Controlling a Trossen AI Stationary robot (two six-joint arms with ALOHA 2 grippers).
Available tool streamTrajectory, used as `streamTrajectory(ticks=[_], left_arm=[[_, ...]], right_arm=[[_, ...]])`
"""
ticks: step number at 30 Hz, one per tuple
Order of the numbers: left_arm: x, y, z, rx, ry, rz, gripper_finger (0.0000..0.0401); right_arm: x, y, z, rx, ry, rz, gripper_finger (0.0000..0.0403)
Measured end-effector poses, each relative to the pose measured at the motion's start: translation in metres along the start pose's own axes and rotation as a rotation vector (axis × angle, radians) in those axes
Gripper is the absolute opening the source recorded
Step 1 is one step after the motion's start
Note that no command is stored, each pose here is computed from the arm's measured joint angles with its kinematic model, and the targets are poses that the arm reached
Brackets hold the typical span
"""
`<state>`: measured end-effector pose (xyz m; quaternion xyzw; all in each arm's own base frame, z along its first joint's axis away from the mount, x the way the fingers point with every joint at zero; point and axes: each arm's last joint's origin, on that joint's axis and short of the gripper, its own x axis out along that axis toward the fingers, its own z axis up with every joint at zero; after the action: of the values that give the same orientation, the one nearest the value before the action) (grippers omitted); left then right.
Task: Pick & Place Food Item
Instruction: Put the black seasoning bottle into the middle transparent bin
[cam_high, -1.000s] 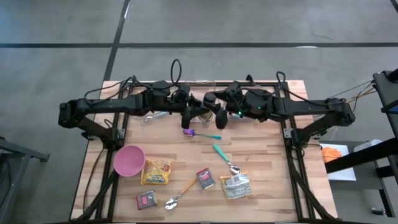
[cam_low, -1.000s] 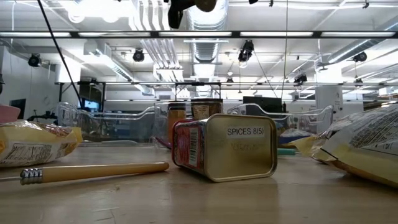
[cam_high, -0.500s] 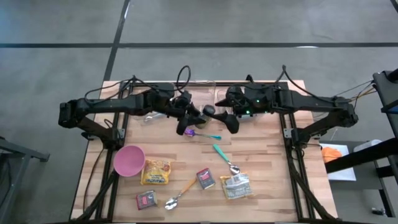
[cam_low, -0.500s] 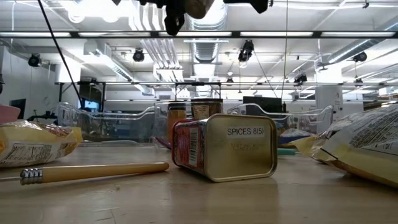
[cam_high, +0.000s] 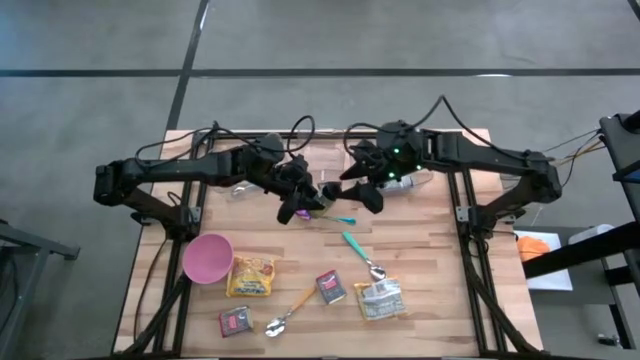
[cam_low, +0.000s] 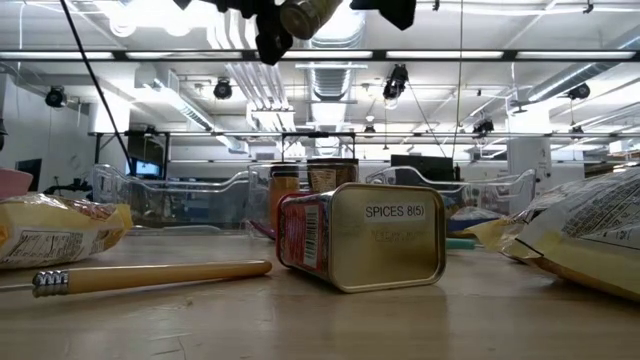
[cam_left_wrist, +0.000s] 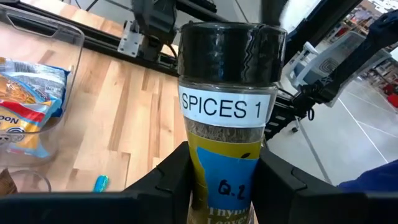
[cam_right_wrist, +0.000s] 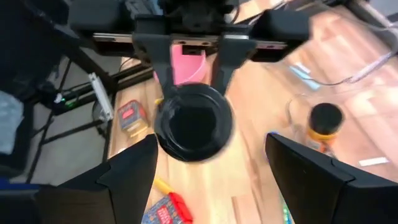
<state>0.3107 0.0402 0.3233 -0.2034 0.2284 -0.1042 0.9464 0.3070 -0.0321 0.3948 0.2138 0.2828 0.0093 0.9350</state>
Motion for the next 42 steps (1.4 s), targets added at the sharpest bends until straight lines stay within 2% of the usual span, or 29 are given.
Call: streamTrajectory(ticks=[10,22,30,33,39,42], left_arm=[[0.000,0.001,-0.002,0.007,0.018,0.008,0.0131],[0.000,0.001,-0.002,0.009,0.021,0.008,0.0131],[0.000,0.001,-0.003,0.011,0.031,0.011,0.0131],[0.000,0.001,-0.003,0.011,0.030,0.011,0.0131],[0.000,0.002,-0.004,0.008,0.035,0.016,0.0131],[0.000,0.002,-0.004,0.008,0.034,0.016,0.0131]], right_arm=[[0.016,0.003,0.015,-0.017,0.056,0.052,0.0295],[0.037,0.000,0.022,-0.031,0.174,0.018,0.0295],[0.033,0.002,0.025,-0.041,0.160,0.022,0.0293],[0.033,0.002,0.025,-0.043,0.163,0.022,0.0271],[0.034,0.001,0.022,-0.045,0.173,0.020,0.0201],[0.034,0.001,0.022,-0.046,0.172,0.020,0.0199]])
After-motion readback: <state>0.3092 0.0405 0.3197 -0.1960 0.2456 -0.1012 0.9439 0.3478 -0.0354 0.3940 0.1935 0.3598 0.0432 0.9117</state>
